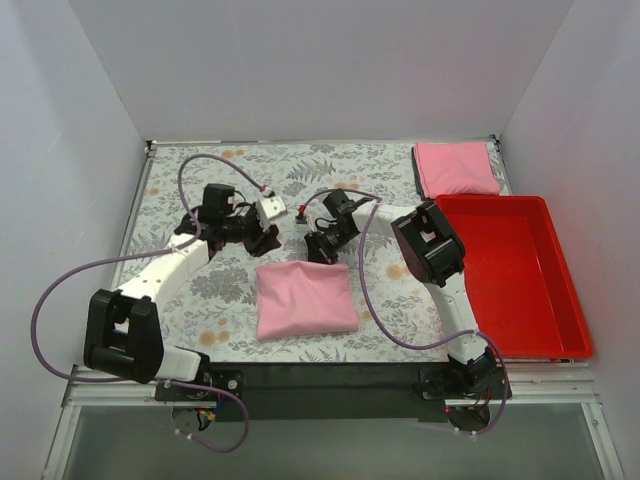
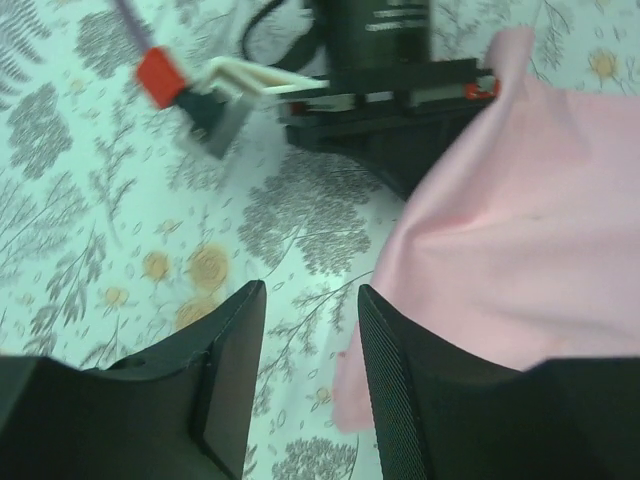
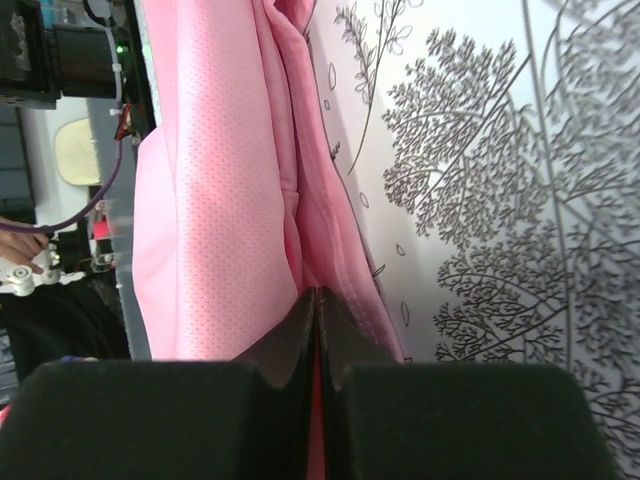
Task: Fold and stack the t-shirts
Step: Fold the tshirt
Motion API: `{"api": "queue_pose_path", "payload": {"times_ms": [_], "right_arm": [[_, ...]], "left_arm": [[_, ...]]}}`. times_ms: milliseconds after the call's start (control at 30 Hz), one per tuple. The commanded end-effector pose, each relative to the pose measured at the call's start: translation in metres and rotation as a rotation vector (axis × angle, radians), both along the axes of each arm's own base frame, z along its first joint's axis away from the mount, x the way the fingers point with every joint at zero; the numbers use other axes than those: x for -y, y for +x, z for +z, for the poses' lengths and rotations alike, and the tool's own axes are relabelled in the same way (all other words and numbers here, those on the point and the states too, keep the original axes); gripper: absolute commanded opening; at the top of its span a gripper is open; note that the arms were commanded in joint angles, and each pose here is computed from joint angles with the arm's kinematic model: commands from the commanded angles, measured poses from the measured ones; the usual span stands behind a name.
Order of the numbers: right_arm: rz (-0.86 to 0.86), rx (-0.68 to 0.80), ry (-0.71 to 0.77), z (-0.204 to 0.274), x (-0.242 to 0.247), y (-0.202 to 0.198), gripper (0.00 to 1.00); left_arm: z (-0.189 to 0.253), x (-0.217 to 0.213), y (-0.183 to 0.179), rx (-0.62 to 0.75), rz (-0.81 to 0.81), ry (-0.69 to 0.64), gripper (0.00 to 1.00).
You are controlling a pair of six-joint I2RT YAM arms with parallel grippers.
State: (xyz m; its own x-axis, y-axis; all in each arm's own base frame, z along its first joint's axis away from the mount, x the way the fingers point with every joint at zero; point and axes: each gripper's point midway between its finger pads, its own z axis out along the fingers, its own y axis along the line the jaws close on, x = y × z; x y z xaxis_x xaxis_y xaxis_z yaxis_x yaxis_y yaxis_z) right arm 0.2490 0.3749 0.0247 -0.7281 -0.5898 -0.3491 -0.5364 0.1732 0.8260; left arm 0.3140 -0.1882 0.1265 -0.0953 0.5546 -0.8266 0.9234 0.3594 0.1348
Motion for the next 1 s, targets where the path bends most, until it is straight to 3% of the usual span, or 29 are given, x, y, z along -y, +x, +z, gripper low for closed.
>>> {"api": "queue_pose_path", "payload": {"times_ms": [0, 67, 200, 300, 667, 767, 967], "right_arm": [[-0.002, 0.12, -0.001, 0.017, -0.003, 0.019, 0.07], [-0.002, 0.135, 0.004, 0.02, -0.004, 0.022, 0.07], [-0.003, 0.15, 0.006, 0.027, -0.007, 0.026, 0.08], [-0.001, 0.172, 0.01, 0.033, -0.008, 0.03, 0.1], [-0.014, 0.279, 0.014, 0.058, -0.008, 0.05, 0.13], [-0.029, 0.333, 0.009, 0.065, -0.003, 0.065, 0.17], [-0.052, 0.422, -0.012, 0.086, 0.018, 0.089, 0.38]], "left_arm": [[0.01, -0.019, -0.013, -0.291, 0.091, -0.089, 0.42], [-0.004, -0.035, -0.02, -0.453, 0.141, -0.106, 0.45], [-0.013, -0.046, -0.018, -0.593, 0.19, -0.162, 0.53], [-0.021, -0.045, -0.016, -0.636, 0.195, -0.17, 0.57], [-0.058, -0.053, -0.019, -0.729, 0.245, -0.108, 0.56], [-0.065, -0.058, -0.02, -0.737, 0.267, -0.075, 0.56], [-0.068, -0.062, -0.021, -0.735, 0.289, -0.051, 0.55]]}}
